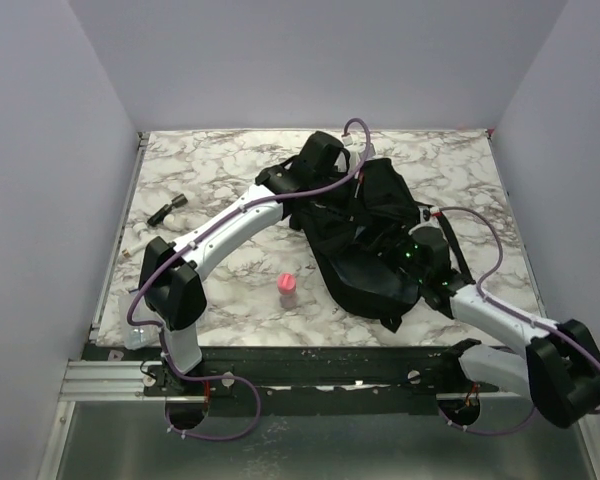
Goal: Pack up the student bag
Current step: Place the book in the student bag, then zip the student bag at the center of the board.
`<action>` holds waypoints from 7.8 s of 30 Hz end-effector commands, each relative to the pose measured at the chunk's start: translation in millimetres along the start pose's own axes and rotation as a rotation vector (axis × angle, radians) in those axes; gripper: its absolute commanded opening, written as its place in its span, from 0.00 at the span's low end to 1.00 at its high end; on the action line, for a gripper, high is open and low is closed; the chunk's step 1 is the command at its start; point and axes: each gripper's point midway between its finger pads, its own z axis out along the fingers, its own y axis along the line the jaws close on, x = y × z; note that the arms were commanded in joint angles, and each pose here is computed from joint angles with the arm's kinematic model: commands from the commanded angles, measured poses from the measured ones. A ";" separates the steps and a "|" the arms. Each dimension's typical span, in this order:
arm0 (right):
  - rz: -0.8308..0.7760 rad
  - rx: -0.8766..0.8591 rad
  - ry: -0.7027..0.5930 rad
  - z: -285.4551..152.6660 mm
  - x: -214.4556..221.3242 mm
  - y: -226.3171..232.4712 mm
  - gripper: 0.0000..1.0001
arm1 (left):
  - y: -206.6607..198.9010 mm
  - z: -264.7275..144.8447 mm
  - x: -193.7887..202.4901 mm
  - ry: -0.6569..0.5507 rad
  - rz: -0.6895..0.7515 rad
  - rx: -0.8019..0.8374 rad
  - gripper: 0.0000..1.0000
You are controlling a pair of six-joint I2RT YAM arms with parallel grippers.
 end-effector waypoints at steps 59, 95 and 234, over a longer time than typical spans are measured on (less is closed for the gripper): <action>-0.320 0.465 0.005 -5.7 -92.6 -67.4 0.48 | 60.0 -27.5 -28.1 0.013 -0.284 0.086 0.00; -0.517 0.456 -0.237 51.6 -151.9 -69.4 0.22 | 69.7 -69.0 -48.3 -0.019 -0.190 0.021 0.00; 0.081 -0.062 0.265 -9.4 -25.9 -43.0 0.23 | 28.0 14.3 49.7 -0.167 -0.201 -0.117 0.41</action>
